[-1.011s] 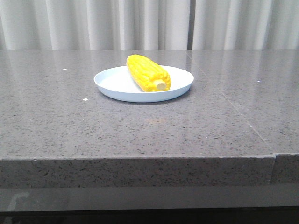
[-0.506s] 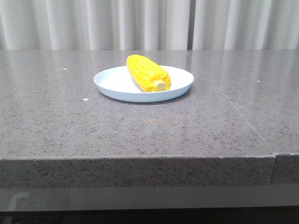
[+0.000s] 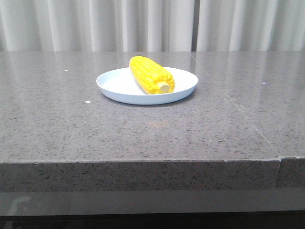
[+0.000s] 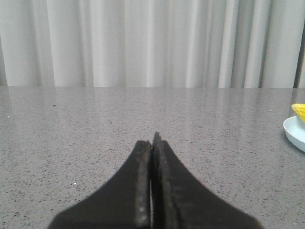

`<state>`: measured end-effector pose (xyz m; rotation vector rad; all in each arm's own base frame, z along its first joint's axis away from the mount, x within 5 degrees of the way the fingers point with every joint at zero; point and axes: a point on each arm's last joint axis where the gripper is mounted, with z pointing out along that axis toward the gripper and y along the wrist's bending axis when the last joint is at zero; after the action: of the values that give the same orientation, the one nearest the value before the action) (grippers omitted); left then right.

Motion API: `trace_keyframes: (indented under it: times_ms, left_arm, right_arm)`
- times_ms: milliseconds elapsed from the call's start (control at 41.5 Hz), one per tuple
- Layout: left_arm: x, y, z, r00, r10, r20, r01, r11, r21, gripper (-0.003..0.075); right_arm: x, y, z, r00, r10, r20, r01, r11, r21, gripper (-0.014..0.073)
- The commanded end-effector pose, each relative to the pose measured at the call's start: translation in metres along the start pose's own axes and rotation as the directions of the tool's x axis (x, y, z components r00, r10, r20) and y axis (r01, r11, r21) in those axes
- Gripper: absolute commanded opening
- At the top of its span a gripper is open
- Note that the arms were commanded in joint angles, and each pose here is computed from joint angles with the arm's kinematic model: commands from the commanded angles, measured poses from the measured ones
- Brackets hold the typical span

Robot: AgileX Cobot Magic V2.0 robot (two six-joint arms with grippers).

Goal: Place corn on plate with both arms

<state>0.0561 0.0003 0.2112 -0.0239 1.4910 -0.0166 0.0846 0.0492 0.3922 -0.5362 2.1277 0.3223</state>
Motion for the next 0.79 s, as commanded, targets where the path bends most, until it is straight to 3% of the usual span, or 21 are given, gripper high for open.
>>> trace_keyframes:
  times_ms: [0, 506, 650, 771]
  left_arm:
    - [-0.008, 0.000, -0.002, 0.995, -0.014, 0.099, 0.014, 1.000, 0.005, -0.0020]
    - [-0.008, 0.000, -0.002, 0.995, -0.014, 0.099, 0.014, 1.000, 0.005, -0.0020]
    - [-0.007, 0.000, -0.002, 0.995, -0.014, 0.097, 0.014, 1.000, 0.005, -0.0020]
    - [-0.007, 0.000, -0.002, 0.995, -0.014, 0.097, 0.014, 1.000, 0.005, -0.0020]
  right_arm:
    - [-0.010, 0.000, -0.006, 0.996, -0.007, 0.087, 0.007, 1.000, 0.006, -0.0068]
    - [-0.010, 0.000, -0.006, 0.995, -0.007, 0.100, 0.007, 1.000, 0.006, -0.0068]
    - [0.004, -0.010, -0.002, 0.974, 0.022, 0.226, -0.043, 0.995, 0.088, -0.0068]
    - [0.032, -0.022, 0.007, 0.909, 0.050, 0.414, -0.139, 0.972, 0.189, -0.0068]
